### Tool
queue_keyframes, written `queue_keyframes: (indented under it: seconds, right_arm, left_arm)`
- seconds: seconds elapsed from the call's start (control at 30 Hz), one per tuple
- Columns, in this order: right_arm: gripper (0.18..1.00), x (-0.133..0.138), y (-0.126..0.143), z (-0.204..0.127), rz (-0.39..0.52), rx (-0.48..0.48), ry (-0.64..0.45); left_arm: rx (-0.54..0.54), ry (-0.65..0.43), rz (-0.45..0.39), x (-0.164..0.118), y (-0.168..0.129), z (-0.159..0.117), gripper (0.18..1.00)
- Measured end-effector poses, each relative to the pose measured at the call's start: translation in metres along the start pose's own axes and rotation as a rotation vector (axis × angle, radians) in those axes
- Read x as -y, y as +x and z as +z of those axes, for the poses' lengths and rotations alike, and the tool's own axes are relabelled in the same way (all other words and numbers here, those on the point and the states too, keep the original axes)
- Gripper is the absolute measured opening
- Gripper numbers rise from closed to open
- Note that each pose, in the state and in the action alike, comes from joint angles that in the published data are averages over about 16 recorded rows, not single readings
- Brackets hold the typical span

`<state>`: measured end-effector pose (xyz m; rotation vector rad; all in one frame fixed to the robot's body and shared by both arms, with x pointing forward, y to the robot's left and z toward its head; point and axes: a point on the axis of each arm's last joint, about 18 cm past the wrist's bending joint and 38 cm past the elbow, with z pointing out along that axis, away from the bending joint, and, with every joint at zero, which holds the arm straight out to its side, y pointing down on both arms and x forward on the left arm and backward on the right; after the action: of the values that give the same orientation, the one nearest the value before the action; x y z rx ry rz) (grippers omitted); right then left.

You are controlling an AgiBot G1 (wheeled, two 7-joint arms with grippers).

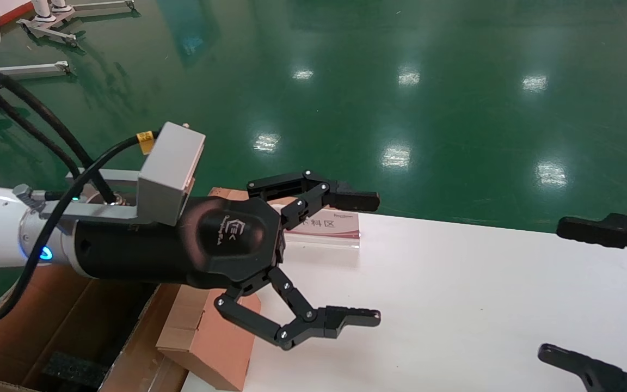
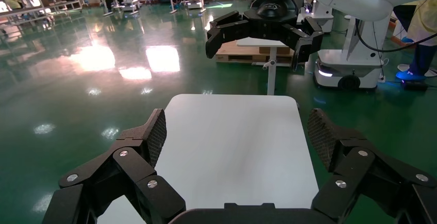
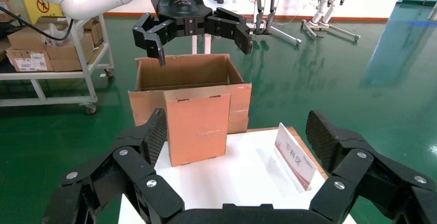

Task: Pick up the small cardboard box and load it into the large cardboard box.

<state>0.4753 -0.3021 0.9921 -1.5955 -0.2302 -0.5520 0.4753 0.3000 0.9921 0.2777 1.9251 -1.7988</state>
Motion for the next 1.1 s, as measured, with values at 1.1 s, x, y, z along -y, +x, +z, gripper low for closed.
queue_keyframes:
  seconds: [1.1]
  right_arm:
    - [1.001, 0.0, 0.0001, 0.0, 0.0, 0.0, 0.0]
  left_arm:
    - [0.021, -0.154, -0.015, -0.0099, -0.0021, -0.0087, 1.0]
